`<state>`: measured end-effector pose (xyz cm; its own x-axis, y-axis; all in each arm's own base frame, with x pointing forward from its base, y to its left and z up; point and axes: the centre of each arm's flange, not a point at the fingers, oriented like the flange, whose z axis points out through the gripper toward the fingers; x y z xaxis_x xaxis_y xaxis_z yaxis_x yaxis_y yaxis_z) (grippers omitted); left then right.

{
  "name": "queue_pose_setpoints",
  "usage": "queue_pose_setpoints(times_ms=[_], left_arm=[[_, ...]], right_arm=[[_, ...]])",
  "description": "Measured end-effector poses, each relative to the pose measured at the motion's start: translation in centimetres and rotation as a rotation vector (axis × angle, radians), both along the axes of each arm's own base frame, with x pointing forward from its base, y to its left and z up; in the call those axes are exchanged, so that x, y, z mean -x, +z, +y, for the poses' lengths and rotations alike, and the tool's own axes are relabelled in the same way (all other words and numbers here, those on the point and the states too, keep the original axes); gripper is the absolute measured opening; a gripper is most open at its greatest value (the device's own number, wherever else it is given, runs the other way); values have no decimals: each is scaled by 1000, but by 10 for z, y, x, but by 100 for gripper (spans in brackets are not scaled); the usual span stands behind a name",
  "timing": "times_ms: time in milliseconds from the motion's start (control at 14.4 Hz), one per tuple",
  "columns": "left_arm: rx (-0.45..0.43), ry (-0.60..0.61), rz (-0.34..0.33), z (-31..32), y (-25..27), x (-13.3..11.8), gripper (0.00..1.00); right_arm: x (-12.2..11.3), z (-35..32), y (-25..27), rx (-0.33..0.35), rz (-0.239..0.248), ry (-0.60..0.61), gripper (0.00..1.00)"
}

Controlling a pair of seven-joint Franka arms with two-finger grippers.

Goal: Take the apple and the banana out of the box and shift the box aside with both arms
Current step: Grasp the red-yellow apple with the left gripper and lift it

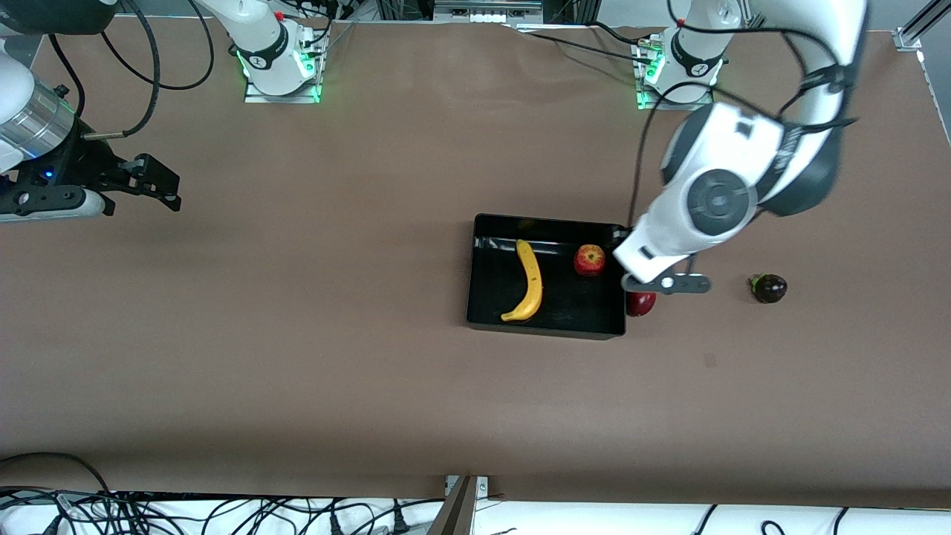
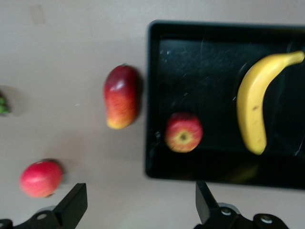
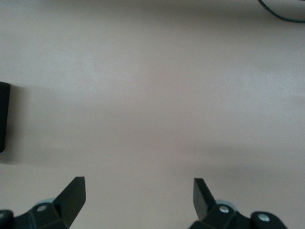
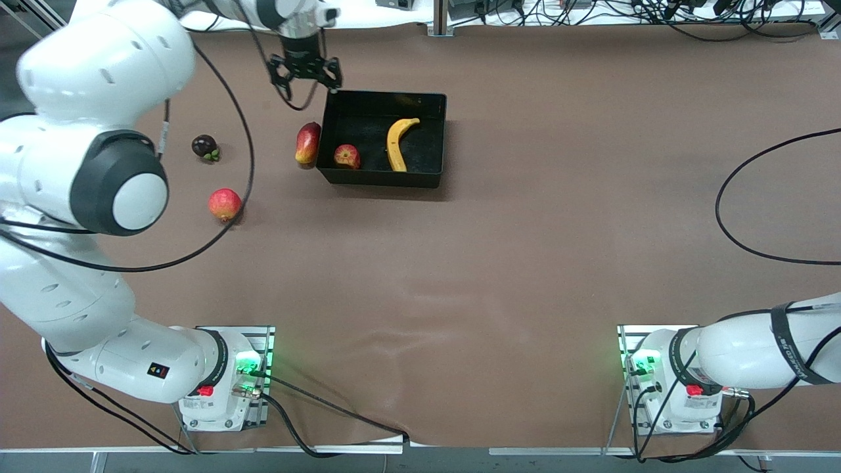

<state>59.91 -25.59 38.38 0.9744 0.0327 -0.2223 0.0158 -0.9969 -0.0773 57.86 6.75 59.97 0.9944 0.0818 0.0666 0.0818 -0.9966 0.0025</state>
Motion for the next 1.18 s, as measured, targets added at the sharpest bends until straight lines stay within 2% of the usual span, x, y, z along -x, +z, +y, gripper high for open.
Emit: queue_pose_setpoints(times_ms=[208, 347, 486, 764, 1042, 1181], left_arm=[[0, 44, -45, -37, -45, 8, 100], [-8, 40, -85, -59, -89, 28, 100], [-38, 16, -93, -62, -121, 45, 100], [-74, -2, -76, -52, -142, 55, 100], [-54, -34, -129, -52, -170, 62, 100], [-52, -39, -135, -49, -184, 66, 100]], right_arm=[[0, 0, 0, 0, 0, 0, 100], [0, 0, 0, 0, 1, 0, 100], [0, 0, 0, 0, 1, 0, 100], [0, 0, 0, 0, 1, 0, 100], [0, -1, 0, 0, 1, -1, 100], [0, -1, 0, 0, 2, -1, 100]])
